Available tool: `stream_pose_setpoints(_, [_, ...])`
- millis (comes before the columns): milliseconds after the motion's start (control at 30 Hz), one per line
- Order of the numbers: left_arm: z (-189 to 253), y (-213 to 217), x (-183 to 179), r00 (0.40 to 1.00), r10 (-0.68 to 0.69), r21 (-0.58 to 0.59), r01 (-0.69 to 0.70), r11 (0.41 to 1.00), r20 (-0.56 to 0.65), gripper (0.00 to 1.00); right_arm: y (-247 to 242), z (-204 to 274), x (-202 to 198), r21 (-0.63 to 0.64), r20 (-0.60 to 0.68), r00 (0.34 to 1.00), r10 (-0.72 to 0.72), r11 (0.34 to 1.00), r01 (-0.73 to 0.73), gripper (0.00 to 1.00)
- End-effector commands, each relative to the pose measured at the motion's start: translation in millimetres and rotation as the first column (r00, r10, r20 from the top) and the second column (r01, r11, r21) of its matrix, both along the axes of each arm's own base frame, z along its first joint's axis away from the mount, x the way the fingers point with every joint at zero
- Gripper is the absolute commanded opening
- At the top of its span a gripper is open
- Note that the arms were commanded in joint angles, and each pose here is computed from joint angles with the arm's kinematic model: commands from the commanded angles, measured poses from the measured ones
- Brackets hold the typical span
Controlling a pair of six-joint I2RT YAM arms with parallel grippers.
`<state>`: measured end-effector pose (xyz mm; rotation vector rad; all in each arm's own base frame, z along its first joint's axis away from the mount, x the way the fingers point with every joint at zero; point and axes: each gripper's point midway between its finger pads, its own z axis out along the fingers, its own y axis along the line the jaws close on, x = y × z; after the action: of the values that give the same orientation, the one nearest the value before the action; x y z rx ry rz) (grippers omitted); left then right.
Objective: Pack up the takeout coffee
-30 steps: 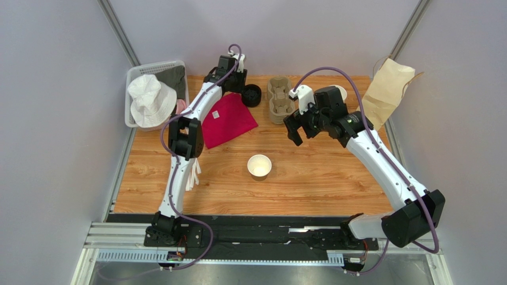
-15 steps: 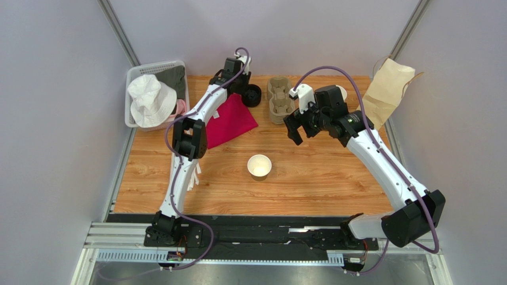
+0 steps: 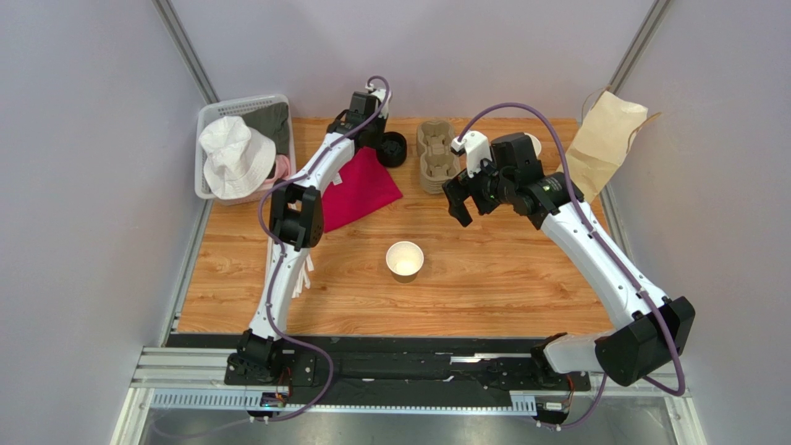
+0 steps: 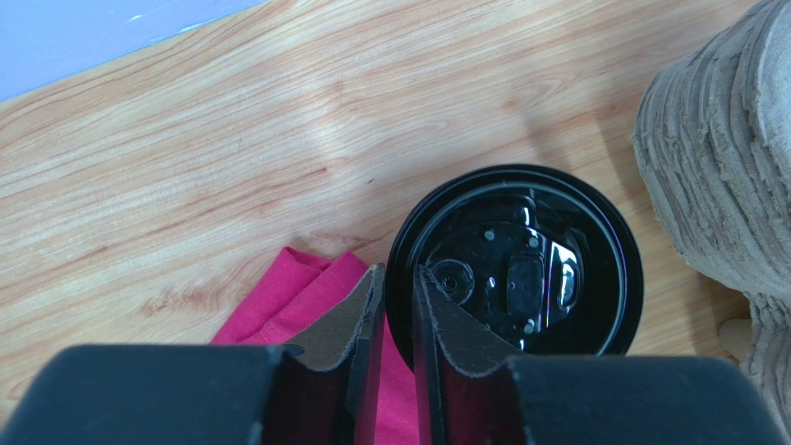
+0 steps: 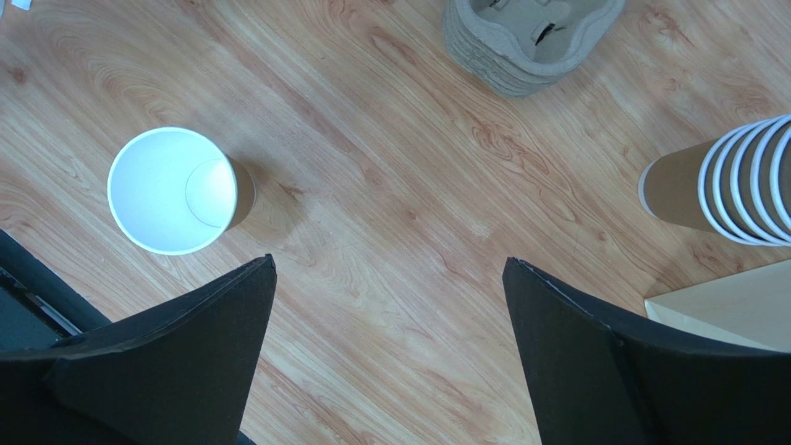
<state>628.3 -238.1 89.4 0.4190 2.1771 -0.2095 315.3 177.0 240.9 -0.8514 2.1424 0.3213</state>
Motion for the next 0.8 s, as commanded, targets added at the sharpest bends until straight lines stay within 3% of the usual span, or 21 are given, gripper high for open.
stream_pose_setpoints(0, [29.8,-3.4,12.8,0.996,0.007,-0.02,-0.006,1.0,0.086,0.22,4.8,17.9,3.9,0.041,0.034,0.999,0.003,0.999,-0.004,1.0])
stream_pose_setpoints(267, [56.5,-4.1,12.9,0.992,0.018,-0.049,-0.012,0.999,0.122,0.05,6.2,17.3,2.3,0.049,0.027,1.0,0.008,0.999,-0.01,1.0])
stream_pose_setpoints(767, [86.4,-4.3,10.3,0.987,0.035,-0.086,-0.022,0.996,0.154,0.0,6.5,19.8,0.2,0.06,0.031,0.999,0.012,0.998,-0.014,1.0])
